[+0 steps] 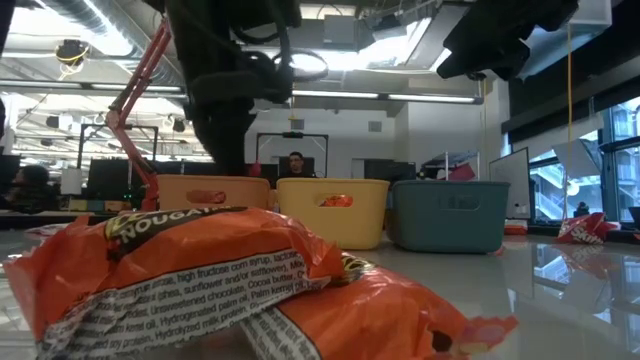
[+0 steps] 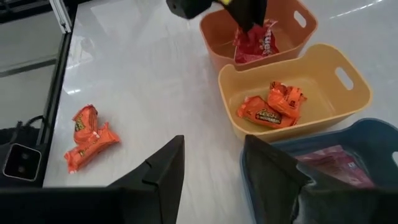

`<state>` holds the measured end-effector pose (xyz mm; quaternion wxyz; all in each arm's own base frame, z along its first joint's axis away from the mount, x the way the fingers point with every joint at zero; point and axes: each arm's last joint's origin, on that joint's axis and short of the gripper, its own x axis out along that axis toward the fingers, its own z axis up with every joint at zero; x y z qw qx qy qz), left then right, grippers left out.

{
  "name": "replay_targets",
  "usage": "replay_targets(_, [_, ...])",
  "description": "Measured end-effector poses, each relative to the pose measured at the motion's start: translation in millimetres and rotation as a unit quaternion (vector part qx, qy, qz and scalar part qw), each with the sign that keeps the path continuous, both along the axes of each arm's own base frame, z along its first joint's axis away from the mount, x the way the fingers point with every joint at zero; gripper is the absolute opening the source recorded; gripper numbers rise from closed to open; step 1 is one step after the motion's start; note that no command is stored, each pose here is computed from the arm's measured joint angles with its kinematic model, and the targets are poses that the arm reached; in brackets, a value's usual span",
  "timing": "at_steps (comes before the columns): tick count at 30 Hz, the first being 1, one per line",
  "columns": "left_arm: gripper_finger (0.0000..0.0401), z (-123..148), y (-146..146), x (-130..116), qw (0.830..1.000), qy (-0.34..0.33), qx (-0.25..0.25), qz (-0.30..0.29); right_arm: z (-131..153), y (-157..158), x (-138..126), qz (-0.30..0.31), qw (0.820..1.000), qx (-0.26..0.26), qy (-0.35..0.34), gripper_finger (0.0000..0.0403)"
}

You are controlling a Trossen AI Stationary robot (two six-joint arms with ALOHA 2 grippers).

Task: Sort candy
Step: Put the red candy into the orange bin, then put the orange candy into the yellow bin

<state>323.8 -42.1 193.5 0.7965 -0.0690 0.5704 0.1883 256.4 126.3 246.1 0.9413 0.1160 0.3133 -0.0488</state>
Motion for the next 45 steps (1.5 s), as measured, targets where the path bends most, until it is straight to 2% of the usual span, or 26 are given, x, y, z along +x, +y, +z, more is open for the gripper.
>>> replay_targets(4, [0.0097, -8.5, 0.4, 1.4, 1.000, 0.017, -0.003, 0.006, 0.0, 0.1, 0.0, 0.000, 1.000, 0.001, 0.000, 0.0166])
replay_targets(11, [0.0164, -7.9, 0.3, 1.4, 1.000, 0.014, -0.007, 0.013, 0.3, 2.3, -1.0, 0.004, 1.000, 0.002, 0.000, 0.0166])
replay_targets(16, [0.0187, 1.2, -2.6, 2.3, 1.000, 0.020, -0.007, 0.016, 0.6, 7.0, -3.2, 0.010, 1.000, 0.001, -0.003, 0.0166])
replay_targets(24, [0.0169, 53.9, -20.3, 5.3, 0.998, -0.054, -0.017, -0.004, 1.0, 9.0, -4.5, 0.002, 1.000, -0.009, -0.010, 0.0166])
replay_targets(30, [0.0138, 82.7, -32.4, -21.0, 0.997, -0.062, 0.044, 0.008, 1.3, 9.4, -3.9, 0.002, 1.000, -0.007, -0.013, 0.0166])
replay_targets(36, [0.0115, 84.1, -50.5, -44.9, 0.998, -0.021, 0.063, 0.023, -9.3, 16.0, 2.2, 0.042, 0.999, 0.020, 0.011, 0.0166])
replay_targets(40, [0.0104, 72.9, -64.2, -55.6, 0.998, -0.003, 0.068, 0.013, -17.0, 20.0, 6.0, 0.054, 0.997, 0.042, 0.027, 0.0165])
replay_targets(45, [0.0087, 63.6, -78.1, -81.8, 0.994, 0.060, 0.093, 0.026, -17.1, 25.4, 8.9, 0.088, 0.991, 0.092, 0.028, 0.0122])
